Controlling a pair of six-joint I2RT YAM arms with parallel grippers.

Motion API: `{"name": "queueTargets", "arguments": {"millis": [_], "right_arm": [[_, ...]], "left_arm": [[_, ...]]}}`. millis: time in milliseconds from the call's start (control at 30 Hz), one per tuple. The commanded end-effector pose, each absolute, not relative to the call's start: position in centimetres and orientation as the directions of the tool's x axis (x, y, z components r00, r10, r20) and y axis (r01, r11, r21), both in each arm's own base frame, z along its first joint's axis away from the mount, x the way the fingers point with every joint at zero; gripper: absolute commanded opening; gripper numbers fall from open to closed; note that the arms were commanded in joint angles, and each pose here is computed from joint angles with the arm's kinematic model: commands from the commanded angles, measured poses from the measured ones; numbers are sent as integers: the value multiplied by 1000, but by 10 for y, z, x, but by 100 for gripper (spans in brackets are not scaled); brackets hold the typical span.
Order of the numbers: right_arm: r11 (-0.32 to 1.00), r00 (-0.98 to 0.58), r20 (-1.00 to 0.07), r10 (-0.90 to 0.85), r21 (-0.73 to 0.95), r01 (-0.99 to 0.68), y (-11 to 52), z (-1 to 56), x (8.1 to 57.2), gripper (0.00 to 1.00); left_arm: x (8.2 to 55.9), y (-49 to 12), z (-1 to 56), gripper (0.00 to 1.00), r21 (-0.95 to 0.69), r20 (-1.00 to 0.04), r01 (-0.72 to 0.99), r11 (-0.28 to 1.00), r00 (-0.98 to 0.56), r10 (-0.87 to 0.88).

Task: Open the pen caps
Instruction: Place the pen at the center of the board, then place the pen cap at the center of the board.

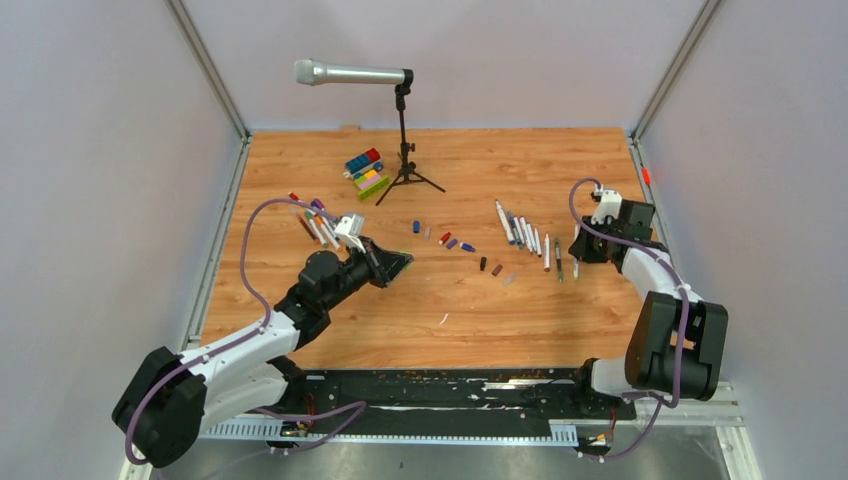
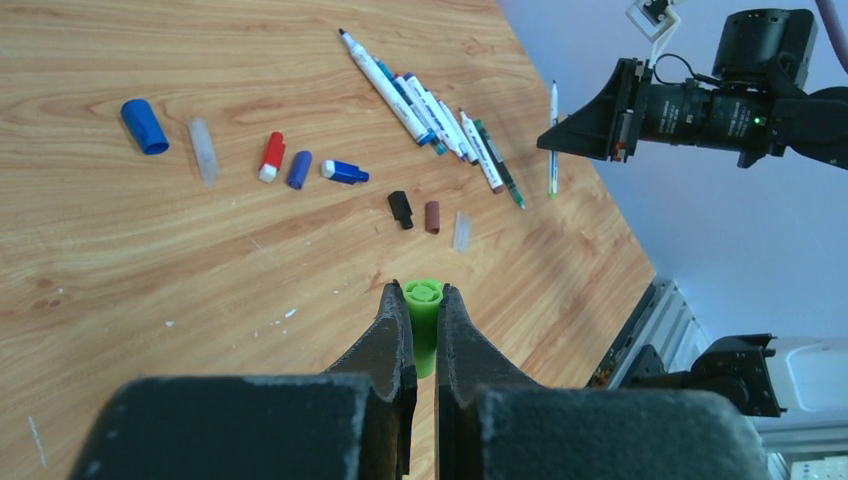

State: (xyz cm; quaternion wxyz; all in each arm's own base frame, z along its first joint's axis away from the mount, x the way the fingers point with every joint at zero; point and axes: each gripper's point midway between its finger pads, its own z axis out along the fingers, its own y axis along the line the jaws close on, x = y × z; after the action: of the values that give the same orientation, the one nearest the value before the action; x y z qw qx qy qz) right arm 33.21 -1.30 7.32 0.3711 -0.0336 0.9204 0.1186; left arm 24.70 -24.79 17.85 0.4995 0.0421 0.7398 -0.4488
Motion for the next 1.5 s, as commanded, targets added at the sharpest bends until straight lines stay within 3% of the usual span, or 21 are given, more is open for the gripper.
{"name": "queueTargets", "arguments": {"millis": [0, 567, 700, 900, 1167, 1467], "right_arm": [[987, -711, -702, 41, 139, -81, -33, 79, 349, 2], [978, -823, -565, 58, 197, -66, -31, 42, 347, 23], [975, -820, -570, 55, 209, -79, -28, 45, 348, 30], [973, -810, -585, 46, 211, -98, -26, 55, 349, 32], [949, -756, -654, -31, 218, -227, -12, 86, 347, 36], [934, -694, -718, -51, 212, -287, -7, 113, 345, 36]], "left_arm": [[246, -245, 177, 0, -619, -779, 507, 600, -490, -391], [244, -245, 169, 0, -624, -772, 498, 602, -512, -377], [241, -252, 170, 0, -632, -764, 512, 581, -535, -359], [234, -279, 173, 0, -633, -758, 562, 533, -592, -275], [215, -336, 165, 1, -522, -805, 635, 569, -588, -82], [209, -399, 138, 0, -414, -780, 655, 632, -613, 126]]}}
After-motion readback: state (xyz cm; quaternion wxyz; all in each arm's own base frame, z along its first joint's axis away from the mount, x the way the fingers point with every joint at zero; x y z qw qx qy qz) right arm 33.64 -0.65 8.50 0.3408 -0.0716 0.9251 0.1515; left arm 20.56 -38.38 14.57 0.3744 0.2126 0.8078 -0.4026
